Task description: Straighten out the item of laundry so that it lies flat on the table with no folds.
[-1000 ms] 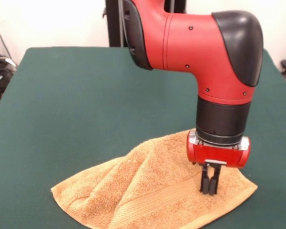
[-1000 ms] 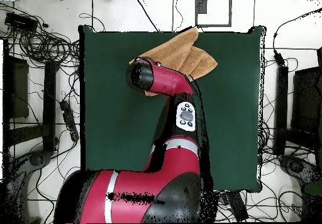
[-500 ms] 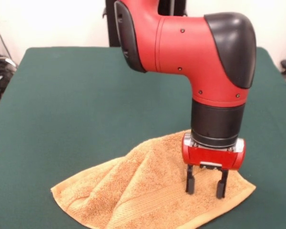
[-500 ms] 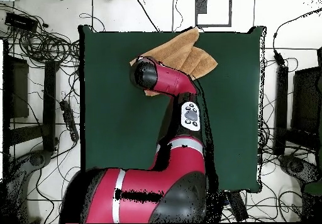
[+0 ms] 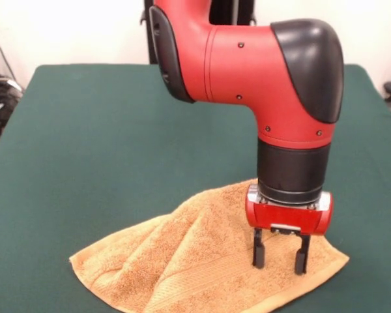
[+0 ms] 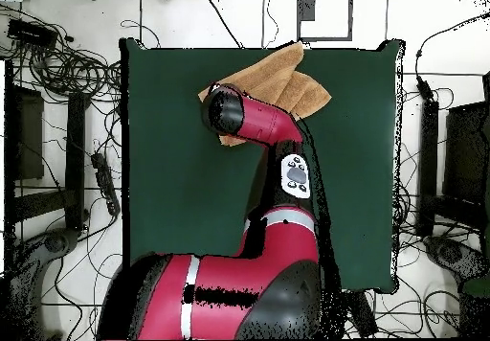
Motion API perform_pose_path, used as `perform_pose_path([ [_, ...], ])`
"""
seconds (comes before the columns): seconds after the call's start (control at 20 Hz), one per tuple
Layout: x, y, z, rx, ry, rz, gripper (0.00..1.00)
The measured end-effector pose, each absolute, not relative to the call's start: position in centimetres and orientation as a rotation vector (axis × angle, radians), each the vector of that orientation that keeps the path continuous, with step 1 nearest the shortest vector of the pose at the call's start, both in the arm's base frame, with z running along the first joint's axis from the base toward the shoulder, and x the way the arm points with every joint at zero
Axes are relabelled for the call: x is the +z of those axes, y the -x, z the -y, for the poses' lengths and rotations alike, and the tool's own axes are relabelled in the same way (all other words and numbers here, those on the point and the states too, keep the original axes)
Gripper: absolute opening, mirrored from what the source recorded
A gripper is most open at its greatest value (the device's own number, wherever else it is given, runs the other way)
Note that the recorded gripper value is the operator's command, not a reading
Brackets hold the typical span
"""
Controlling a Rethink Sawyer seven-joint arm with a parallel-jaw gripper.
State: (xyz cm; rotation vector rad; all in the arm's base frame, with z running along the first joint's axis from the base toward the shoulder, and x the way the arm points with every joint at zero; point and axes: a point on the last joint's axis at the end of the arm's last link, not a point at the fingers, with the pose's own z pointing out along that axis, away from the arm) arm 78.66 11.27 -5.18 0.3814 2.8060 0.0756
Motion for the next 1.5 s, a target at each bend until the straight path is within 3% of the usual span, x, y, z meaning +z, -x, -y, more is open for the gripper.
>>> perform_pose_path([
  [0.7,-5.6,-81.8,-11.9,0.077,-0.341,-2.759,1.00],
  [0.75,-5.6,-81.9,-11.9,0.077,-0.340,-2.758,0.00],
  [1.5,-5.6,-82.4,-12.1,0.040,-0.297,-2.776,0.00],
])
